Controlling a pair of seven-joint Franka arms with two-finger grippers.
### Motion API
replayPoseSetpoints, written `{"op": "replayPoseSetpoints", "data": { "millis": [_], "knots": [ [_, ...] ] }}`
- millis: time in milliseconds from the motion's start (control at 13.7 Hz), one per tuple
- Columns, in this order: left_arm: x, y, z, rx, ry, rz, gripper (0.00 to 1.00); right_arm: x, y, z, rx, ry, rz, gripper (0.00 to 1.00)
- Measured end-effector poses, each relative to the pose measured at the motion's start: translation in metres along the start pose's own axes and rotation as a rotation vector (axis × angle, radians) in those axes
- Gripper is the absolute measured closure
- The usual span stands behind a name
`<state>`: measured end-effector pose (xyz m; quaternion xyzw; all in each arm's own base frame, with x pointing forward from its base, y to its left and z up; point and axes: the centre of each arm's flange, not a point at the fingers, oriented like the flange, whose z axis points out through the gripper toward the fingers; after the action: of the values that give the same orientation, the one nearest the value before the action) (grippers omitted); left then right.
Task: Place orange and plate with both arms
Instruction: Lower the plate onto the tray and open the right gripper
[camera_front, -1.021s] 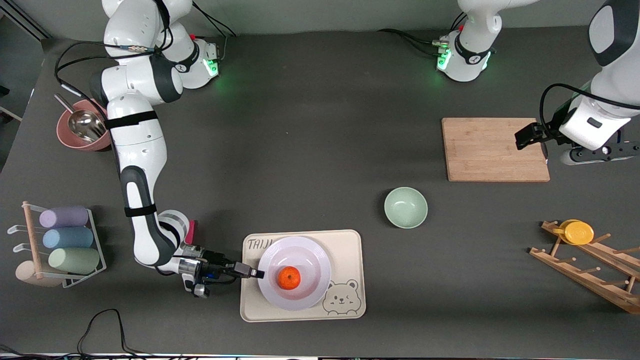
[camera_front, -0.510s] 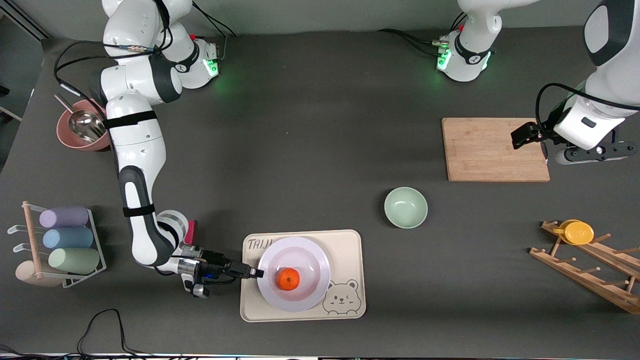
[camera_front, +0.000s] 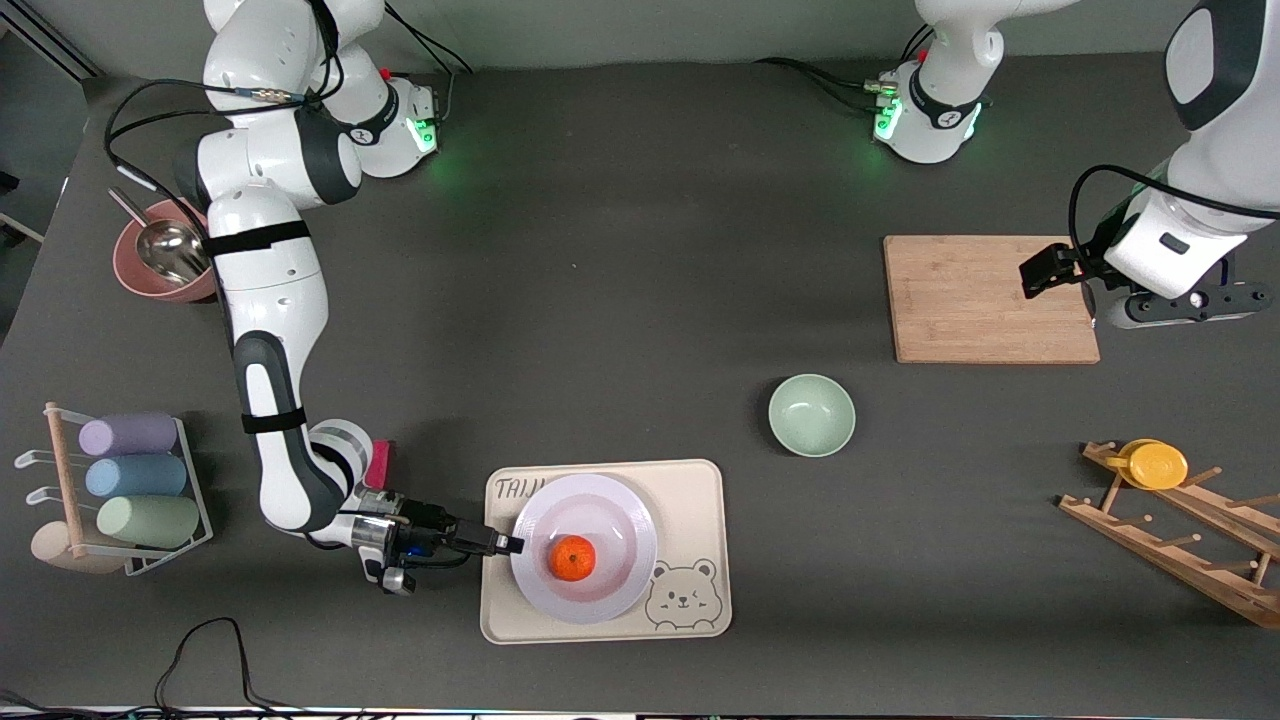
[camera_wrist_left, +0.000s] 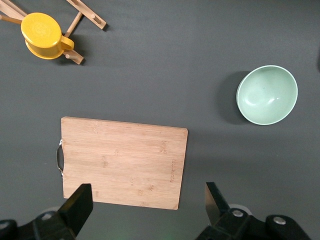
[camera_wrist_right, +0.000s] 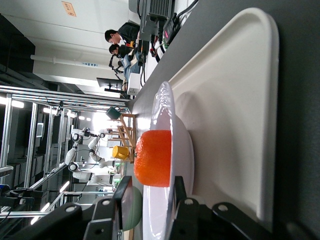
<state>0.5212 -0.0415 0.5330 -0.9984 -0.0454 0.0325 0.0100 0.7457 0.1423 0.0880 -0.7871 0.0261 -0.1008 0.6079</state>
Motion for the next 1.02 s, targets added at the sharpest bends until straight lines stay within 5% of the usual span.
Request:
{"op": "replayPoseSetpoints", "data": {
  "millis": [583,1021],
  "knots": [
    [0.0,0.0,-0.003,-0.045,0.001,-0.014,0.0,0.006,0.002,-0.032,-0.121,-0.051,-0.046,0.59],
    [0.005,0.001,-0.006,-0.055,0.036,-0.016,0.0,0.016,-0.049,-0.055,-0.12,-0.022,0.029,0.59]
  ]
}}
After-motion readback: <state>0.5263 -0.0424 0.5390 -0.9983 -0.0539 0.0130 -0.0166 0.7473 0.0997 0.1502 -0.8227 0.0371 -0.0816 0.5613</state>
